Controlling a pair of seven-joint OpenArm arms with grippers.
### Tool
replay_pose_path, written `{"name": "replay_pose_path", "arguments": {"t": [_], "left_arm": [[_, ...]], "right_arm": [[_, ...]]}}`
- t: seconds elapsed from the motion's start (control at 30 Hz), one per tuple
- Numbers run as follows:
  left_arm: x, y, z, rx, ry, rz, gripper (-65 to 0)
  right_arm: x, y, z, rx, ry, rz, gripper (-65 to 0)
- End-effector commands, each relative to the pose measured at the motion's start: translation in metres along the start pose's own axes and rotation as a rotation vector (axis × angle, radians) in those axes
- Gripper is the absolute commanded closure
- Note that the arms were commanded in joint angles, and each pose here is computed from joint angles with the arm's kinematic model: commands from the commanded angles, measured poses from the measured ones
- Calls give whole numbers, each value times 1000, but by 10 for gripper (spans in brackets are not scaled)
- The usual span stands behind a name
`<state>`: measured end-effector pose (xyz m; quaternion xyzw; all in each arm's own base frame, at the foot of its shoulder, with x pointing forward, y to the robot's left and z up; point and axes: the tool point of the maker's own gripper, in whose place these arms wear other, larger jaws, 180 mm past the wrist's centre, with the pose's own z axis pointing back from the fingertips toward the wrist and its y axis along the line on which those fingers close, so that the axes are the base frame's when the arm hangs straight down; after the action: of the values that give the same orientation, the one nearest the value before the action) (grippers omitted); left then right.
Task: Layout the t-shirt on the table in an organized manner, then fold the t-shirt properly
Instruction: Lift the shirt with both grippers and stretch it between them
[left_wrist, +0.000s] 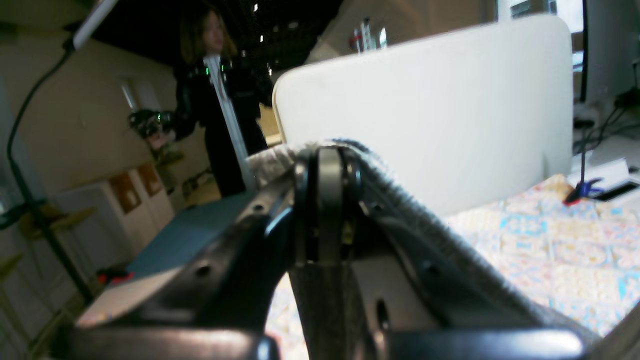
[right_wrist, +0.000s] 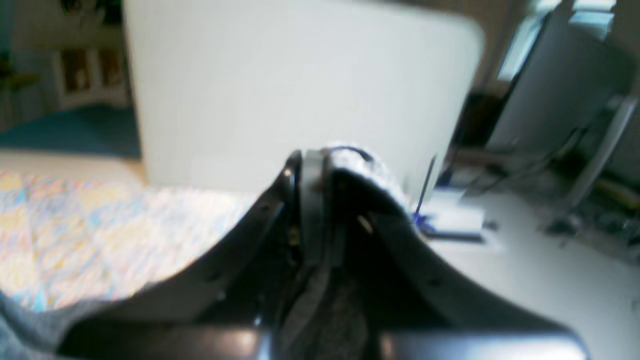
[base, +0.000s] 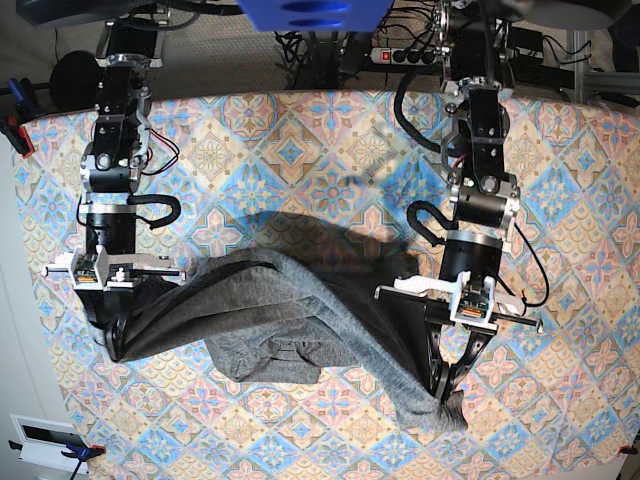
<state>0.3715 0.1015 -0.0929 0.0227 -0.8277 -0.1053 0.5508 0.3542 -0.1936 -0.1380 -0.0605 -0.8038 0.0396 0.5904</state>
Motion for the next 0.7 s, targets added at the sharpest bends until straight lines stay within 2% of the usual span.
{"name": "replay_pose_path", "arguments": {"t": [0.0, 0.1, 0.23, 0.47, 0.6, 0.67], "left_arm": [[16, 3, 0, 8, -59, 4, 0], [15, 1, 7, 5, -75, 8, 0], [28, -2, 15, -1, -165, 7, 0], [61, 11, -4, 46, -277, -9, 0], [62, 14, -5, 70, -277, -98, 0], [52, 11, 1, 68, -246, -116, 0]], "right_arm": [[20, -5, -3, -7, -72, 14, 0], [25, -24, -2, -44, -84, 49, 0], [33, -45, -4, -94, -106, 79, 0], [73, -61, -24, -97, -216, 152, 0], [75, -65, -23, -99, -216, 169, 0], [70, -70, -19, -109, -200, 175, 0]]}}
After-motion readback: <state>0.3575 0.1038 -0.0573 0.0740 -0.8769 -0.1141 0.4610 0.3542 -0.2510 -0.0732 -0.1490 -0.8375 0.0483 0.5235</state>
